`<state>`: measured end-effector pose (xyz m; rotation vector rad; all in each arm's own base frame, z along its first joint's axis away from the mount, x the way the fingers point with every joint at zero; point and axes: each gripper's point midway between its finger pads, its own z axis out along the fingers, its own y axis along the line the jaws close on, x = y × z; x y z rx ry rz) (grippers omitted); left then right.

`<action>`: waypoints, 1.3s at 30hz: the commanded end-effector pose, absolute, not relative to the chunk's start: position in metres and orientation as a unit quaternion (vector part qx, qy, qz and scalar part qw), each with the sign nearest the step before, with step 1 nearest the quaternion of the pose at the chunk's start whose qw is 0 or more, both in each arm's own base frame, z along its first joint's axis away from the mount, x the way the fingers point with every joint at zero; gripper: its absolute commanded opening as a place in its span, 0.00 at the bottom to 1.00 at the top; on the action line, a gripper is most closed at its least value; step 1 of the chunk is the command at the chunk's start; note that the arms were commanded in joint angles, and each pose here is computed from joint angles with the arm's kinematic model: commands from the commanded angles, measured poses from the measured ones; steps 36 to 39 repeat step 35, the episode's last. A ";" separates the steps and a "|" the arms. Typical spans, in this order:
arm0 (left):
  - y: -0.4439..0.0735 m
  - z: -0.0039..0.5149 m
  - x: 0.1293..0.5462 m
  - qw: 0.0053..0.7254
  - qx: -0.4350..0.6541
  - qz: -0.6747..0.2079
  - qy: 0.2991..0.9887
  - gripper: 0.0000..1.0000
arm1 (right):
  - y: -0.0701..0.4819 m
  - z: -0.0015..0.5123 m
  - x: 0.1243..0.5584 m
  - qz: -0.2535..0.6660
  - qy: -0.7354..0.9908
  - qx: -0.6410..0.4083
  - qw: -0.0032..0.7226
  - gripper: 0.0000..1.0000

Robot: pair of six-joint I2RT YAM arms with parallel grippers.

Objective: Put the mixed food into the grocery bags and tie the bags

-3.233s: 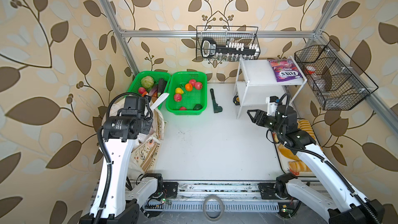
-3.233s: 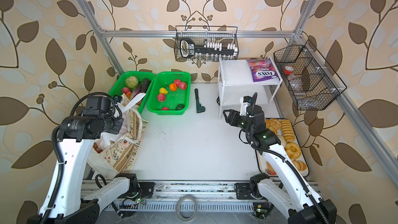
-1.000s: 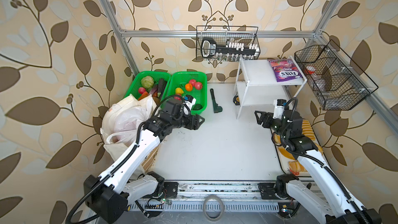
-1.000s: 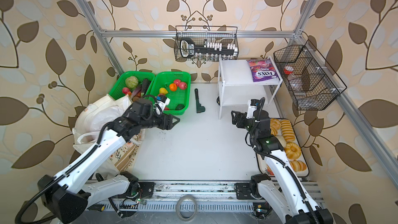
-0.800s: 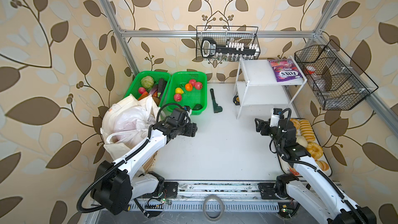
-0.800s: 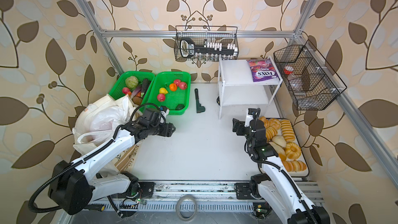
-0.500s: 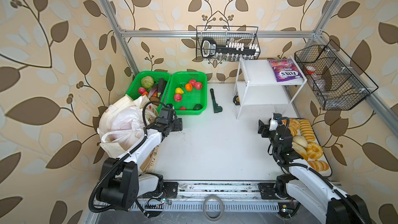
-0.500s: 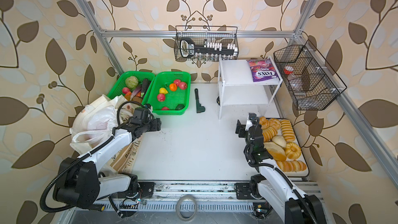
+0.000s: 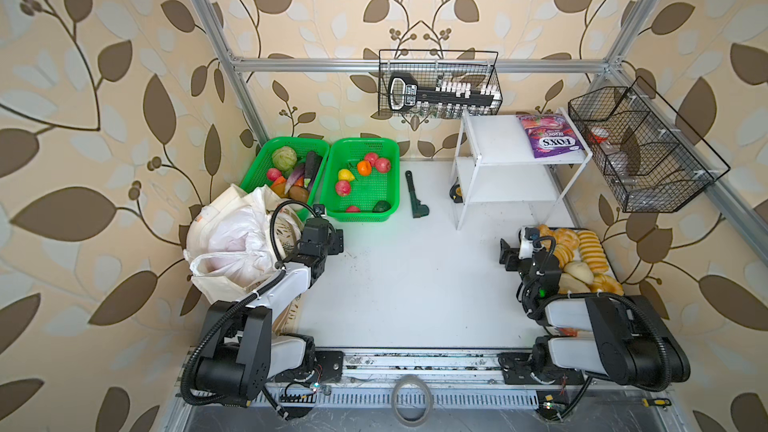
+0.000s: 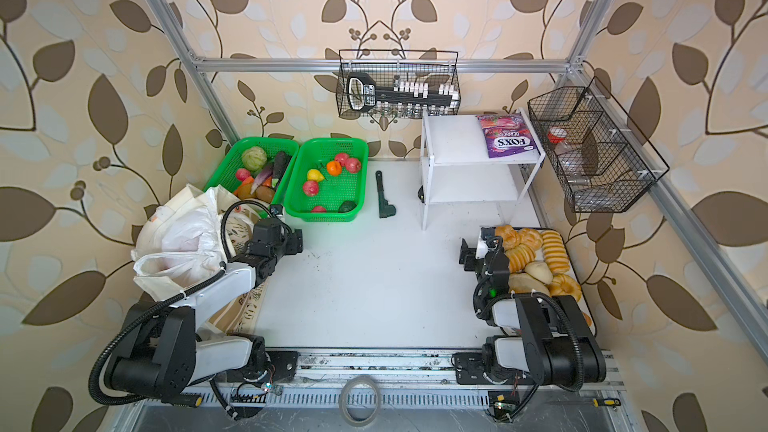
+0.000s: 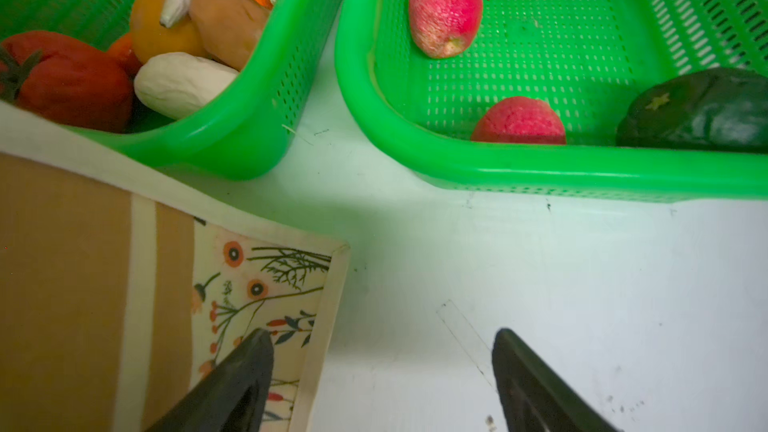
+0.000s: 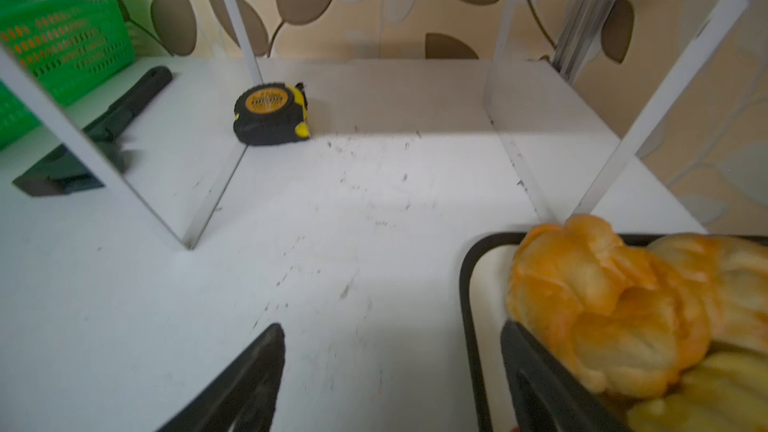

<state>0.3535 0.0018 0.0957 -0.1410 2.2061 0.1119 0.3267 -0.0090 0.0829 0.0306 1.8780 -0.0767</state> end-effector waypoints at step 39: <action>0.036 0.076 0.382 0.526 -0.104 0.037 0.844 0.99 | -0.031 0.120 0.345 -0.080 0.767 0.076 0.633 1.00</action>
